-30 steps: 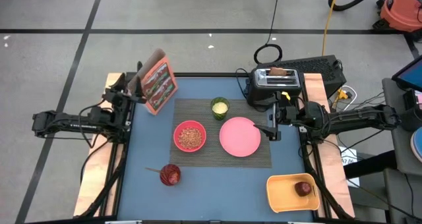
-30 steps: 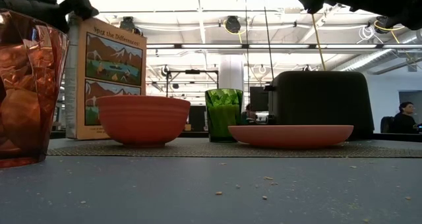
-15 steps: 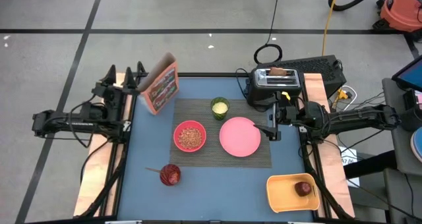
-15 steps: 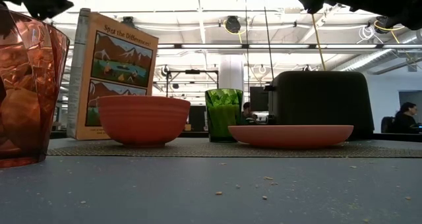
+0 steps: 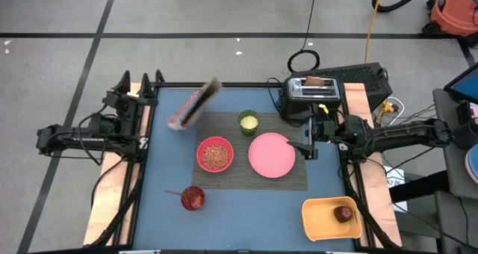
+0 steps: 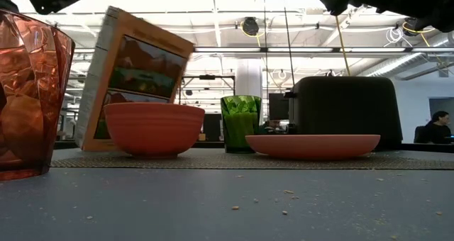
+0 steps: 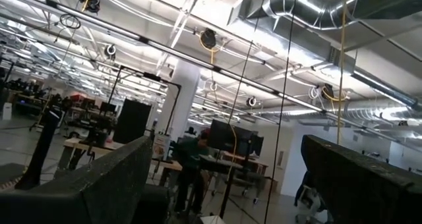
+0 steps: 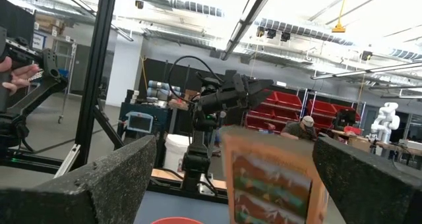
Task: Arrange a breakfast setting
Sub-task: Put the toasted bread from the toaster onto the pink plate
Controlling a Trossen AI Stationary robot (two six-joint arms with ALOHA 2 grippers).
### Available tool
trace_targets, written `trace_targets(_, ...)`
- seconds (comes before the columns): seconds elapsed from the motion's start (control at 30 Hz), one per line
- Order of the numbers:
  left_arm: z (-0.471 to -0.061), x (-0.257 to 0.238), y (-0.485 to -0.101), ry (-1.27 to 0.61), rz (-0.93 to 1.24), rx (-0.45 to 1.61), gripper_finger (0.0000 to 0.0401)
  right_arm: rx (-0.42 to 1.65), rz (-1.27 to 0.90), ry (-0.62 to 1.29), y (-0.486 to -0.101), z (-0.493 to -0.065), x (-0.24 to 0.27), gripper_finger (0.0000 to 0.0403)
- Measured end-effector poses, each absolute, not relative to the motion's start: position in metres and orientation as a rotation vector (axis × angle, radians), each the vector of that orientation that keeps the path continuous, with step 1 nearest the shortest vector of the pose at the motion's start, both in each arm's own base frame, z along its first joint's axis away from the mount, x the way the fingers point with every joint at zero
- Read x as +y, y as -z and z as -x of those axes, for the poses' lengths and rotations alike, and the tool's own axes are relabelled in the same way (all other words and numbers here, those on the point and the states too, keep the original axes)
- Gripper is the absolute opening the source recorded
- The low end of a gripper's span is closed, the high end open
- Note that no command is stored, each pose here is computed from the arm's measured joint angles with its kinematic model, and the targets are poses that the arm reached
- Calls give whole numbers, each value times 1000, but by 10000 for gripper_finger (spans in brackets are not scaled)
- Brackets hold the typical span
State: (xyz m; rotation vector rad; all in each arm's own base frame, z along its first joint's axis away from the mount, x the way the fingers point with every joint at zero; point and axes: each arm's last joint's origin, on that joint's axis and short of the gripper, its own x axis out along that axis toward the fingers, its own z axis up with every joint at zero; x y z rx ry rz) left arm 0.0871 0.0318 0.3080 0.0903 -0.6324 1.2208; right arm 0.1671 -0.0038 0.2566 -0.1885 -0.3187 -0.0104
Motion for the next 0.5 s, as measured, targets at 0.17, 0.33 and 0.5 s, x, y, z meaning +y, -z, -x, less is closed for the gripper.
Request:
trace_targets(0.17,-88,32,-308,-1220,-94,-623,395,-310,188,10,-256,-167,-4,396)
trace_targets(0.33,-88,32,-307,-1218,-89,-625,395,-311,188,10,-256,-167,-4,396)
trace_targets(0.5,-92,32,-305,-1202,-86,-597,395,-311,188,9,-256,-167,-4,396)
